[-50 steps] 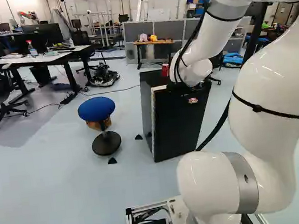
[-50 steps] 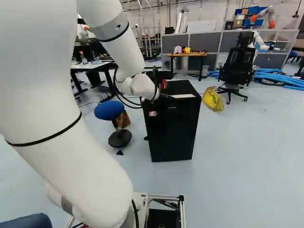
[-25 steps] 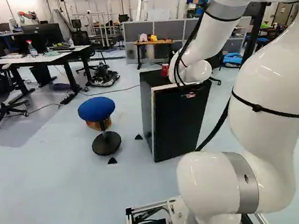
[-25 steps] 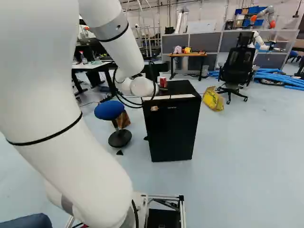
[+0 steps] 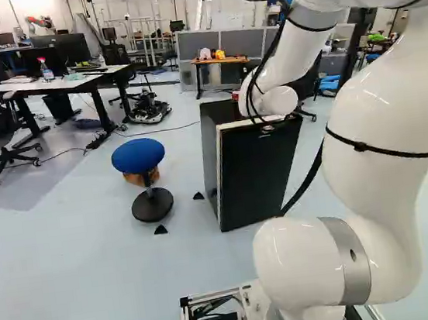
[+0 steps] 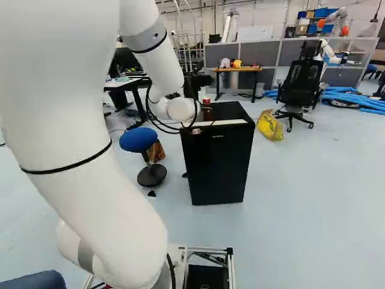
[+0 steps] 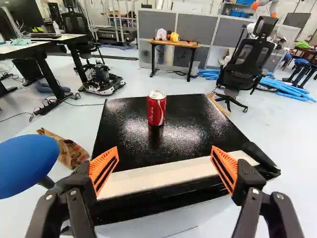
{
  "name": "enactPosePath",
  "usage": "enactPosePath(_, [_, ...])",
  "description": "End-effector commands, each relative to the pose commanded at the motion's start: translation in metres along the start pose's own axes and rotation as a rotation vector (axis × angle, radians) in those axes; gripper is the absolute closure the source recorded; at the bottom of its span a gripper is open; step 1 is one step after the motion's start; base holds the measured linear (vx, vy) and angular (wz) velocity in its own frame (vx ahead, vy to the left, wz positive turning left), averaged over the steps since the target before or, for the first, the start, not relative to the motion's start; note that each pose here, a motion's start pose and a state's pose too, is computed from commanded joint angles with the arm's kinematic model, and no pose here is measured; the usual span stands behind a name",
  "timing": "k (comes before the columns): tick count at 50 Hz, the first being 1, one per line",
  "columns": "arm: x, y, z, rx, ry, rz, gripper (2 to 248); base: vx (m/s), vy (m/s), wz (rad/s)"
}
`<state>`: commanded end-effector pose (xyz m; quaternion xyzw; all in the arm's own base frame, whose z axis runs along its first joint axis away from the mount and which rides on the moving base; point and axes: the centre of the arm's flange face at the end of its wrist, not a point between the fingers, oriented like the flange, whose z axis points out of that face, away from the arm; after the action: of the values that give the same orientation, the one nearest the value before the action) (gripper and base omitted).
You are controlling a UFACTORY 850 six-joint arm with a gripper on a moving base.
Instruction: Grab a drink from the fridge
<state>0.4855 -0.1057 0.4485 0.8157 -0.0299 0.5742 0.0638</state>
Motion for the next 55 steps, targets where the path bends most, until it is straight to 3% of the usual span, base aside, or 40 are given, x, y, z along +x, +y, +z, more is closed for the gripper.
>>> enactPosePath(55, [0.020, -0.005, 0.068, 0.018, 0.024, -0.009, 3, 0.000, 0.000, 0.000])
